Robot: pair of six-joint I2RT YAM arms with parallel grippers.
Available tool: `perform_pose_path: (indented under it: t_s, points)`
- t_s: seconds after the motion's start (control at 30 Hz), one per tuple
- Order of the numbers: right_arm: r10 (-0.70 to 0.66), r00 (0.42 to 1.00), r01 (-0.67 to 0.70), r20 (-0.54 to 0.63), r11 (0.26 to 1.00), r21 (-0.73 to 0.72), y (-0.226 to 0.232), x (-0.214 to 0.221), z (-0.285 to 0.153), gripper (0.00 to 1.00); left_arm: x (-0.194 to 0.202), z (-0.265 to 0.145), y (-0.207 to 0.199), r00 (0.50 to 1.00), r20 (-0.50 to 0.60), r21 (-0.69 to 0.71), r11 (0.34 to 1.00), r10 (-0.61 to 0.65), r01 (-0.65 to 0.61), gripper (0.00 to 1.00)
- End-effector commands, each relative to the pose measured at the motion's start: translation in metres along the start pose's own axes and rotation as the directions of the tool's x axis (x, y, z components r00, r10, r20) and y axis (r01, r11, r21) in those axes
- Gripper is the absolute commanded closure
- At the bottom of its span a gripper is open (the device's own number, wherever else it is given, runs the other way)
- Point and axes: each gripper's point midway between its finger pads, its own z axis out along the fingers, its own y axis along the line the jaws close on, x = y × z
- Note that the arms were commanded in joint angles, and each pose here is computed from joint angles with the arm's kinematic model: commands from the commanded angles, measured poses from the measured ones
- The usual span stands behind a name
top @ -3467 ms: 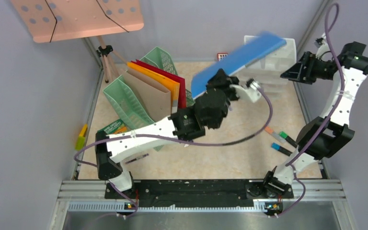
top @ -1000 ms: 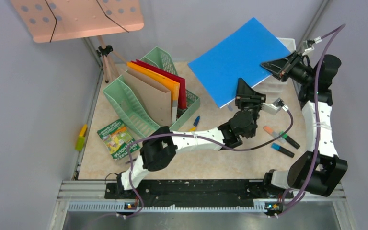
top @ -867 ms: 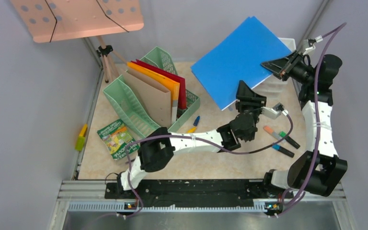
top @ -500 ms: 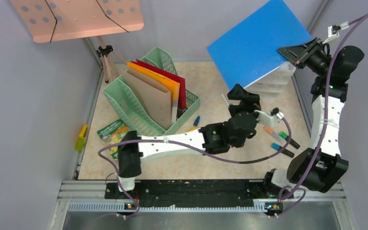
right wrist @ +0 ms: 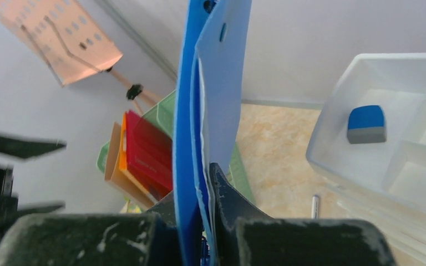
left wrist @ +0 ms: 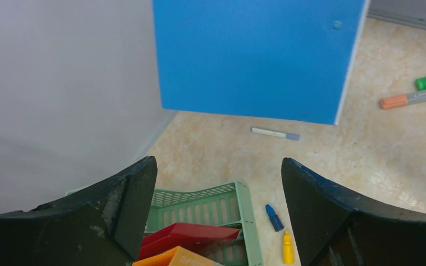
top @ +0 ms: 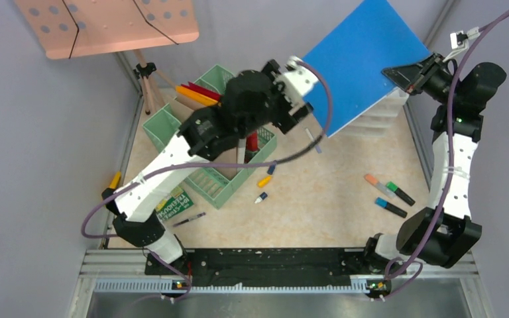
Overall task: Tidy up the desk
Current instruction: Place the folder in the storage box.
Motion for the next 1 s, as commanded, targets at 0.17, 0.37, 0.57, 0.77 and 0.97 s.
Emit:
perform_pose_path:
  t_s: [0.17, 0.37, 0.57, 0.77, 0.97]
  points:
    - [-0.283, 0.957, 0.241, -0.069, 0.902, -0.359, 0.099, 0.04, -0.029, 1.0, -0.014, -0.02, 0.034, 0.937, 0.052, 0.271, 0.908, -0.345, 0.319, 0.11]
    - [-0.363, 0.927, 0.291, -0.092, 0.853, -0.432, 0.125, 0.056, -0.045, 1.0, -0.014, -0.011, 0.04, 0.877, 0.023, 0.399, 0.809, -0.48, 0.432, 0.03]
    - [-0.396, 0.909, 0.295, -0.126, 0.828, -0.477, 0.133, 0.07, -0.056, 1.0, -0.011, 0.0, 0.045, 0.848, 0.005, 0.447, 0.76, -0.529, 0.472, 0.02]
    - [-0.412, 0.898, 0.285, -0.156, 0.813, -0.507, 0.137, 0.079, -0.064, 1.0, -0.009, 0.005, 0.053, 0.857, 0.041, 0.438, 0.78, -0.513, 0.446, 0.02]
    - [-0.414, 0.894, 0.277, -0.169, 0.809, -0.518, 0.136, 0.08, -0.064, 1.0, -0.007, 0.007, 0.029, 0.868, 0.02, 0.578, 0.714, -0.497, 0.396, 0.02]
